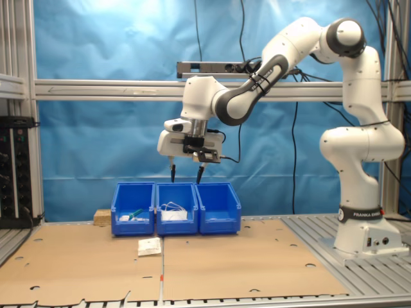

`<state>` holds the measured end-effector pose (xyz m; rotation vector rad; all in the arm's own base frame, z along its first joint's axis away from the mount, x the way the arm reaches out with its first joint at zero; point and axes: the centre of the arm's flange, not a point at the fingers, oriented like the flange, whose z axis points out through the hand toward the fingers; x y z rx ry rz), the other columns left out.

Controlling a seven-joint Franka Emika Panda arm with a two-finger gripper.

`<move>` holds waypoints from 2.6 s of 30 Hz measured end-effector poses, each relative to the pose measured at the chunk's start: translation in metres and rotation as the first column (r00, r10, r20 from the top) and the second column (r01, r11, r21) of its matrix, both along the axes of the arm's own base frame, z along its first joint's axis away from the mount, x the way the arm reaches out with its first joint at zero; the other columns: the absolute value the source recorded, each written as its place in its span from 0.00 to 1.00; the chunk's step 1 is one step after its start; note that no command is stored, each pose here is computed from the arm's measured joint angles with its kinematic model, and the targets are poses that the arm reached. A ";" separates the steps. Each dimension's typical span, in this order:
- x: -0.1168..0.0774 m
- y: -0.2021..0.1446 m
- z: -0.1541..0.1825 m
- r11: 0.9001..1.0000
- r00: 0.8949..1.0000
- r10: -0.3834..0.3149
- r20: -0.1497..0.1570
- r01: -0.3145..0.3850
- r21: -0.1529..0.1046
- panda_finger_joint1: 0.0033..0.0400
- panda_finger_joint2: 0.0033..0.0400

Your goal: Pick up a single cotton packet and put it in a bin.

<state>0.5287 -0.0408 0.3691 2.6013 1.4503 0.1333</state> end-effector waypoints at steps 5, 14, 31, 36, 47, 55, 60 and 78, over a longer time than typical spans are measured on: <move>0.000 0.003 0.004 1.000 1.000 -0.001 0.009 0.001 0.000 1.00 1.00; -0.001 0.007 0.013 1.000 1.000 0.000 0.024 0.000 -0.011 1.00 1.00; 0.007 0.002 0.007 0.996 0.998 -0.056 0.015 0.056 -0.066 1.00 1.00; 0.016 -0.002 0.004 0.992 0.996 -0.083 0.016 0.084 -0.090 1.00 1.00; 0.038 -0.004 -0.007 0.982 0.990 -0.138 0.016 0.139 -0.129 1.00 1.00; 0.039 -0.013 -0.034 0.974 0.978 -0.206 -0.022 0.202 -0.106 1.00 1.00; 0.039 -0.019 -0.051 0.970 0.972 -0.229 -0.046 0.224 -0.095 1.00 1.00; 0.071 -0.039 -0.120 0.973 0.970 -0.232 -0.080 0.231 -0.018 1.00 1.00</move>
